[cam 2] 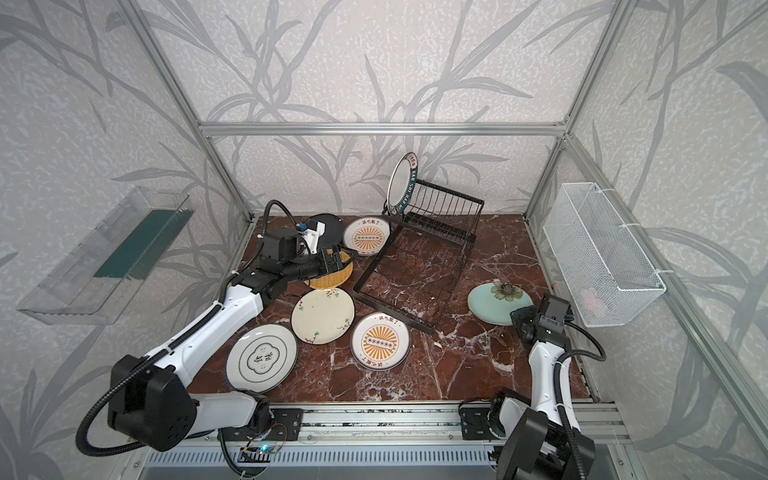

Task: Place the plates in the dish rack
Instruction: 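Grasp the flower plate's edge with the right gripper and tilt it upright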

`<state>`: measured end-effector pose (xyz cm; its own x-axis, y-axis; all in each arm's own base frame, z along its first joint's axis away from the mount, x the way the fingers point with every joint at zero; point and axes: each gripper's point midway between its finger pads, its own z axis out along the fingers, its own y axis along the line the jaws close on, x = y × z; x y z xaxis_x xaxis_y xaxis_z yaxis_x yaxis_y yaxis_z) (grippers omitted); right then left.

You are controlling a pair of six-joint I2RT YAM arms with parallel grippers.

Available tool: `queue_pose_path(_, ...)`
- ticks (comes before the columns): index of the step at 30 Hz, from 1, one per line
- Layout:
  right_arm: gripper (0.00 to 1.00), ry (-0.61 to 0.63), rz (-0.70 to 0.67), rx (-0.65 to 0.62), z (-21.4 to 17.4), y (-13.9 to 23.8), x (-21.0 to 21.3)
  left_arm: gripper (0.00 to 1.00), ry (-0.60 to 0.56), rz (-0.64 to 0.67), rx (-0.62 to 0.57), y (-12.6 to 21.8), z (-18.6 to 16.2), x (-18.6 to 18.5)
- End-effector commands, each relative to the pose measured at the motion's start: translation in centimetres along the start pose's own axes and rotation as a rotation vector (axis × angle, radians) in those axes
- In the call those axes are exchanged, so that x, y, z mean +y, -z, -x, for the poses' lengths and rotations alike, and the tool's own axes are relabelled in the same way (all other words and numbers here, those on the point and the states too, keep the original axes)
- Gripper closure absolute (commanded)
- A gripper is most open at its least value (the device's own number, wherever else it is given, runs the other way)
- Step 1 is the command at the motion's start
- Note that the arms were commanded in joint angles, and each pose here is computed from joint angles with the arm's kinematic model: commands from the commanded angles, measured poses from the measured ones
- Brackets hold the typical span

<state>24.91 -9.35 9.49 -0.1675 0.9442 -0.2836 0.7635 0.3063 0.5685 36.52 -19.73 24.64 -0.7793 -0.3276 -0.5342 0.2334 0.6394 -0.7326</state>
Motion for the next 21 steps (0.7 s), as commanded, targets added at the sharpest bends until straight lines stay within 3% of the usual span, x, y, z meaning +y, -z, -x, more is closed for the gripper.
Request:
queue_pose_path(1,1.00,0.025,0.070,-0.064,1.8,3.3,3.0,0.01,0.106,-0.140,-0.003,-0.3,1.6,-1.3)
queue_pose_path(5,1.00,0.048,0.114,-0.042,1.8,4.9,4.9,0.01,0.176,-0.215,-0.027,-0.8,2.4,-1.1)
queue_pose_path(21,1.00,0.122,0.296,0.121,-1.9,9.9,10.3,0.07,0.148,-0.267,0.032,-1.0,1.5,-2.2)
